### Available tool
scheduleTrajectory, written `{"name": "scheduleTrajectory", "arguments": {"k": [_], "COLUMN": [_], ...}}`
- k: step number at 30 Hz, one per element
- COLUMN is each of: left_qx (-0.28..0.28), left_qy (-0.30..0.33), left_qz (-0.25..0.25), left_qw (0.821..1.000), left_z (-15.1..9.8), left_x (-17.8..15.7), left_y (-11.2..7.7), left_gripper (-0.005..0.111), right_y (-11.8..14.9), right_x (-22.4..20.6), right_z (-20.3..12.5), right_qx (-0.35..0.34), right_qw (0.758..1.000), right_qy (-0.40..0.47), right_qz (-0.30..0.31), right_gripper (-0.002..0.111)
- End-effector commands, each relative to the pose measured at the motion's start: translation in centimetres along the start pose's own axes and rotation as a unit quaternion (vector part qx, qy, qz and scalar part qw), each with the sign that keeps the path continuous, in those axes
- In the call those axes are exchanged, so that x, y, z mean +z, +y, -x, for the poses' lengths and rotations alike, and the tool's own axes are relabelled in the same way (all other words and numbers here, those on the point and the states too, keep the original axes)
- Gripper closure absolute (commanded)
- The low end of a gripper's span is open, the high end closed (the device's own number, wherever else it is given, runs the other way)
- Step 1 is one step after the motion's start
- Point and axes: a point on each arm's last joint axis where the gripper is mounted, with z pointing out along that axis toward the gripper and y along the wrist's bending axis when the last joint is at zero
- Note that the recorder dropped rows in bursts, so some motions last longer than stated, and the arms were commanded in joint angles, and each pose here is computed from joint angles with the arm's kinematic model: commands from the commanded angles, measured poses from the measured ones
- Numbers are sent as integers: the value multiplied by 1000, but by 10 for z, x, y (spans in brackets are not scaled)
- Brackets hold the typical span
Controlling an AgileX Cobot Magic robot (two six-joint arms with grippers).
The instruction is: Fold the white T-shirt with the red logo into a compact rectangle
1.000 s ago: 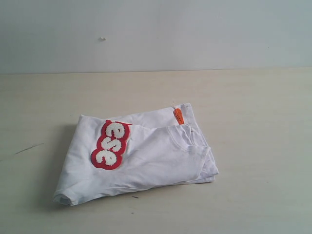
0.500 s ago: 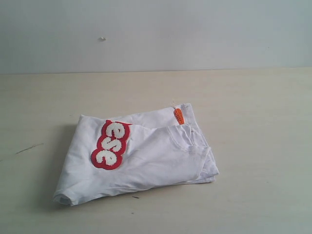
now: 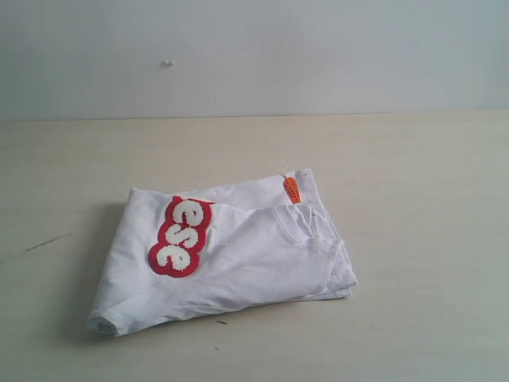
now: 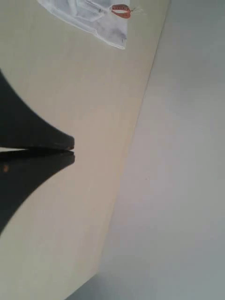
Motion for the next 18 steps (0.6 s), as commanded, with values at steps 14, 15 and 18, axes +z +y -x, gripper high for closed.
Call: {"name": "scheduleTrajectory", "arguments": {"k": [14,15,18], "left_qx": [-8,-8,-8], "left_qy": [-4,-4,-4], "left_qz": [0,0,0], "left_qw": [1000,1000,1000], "left_z": [0,0,0], "left_x": [0,0,0], "left_y": [0,0,0], "left_gripper": [107,107,107], "right_y": [1,1,1], "right_x": [0,0,0], "right_z": [-4,-4,-4], "right_qx": [47,47,47], "right_qw": [999,999,999], "right_qy": [14,14,14], "right_qz": [3,3,3], "right_gripper": [108,108,108]}}
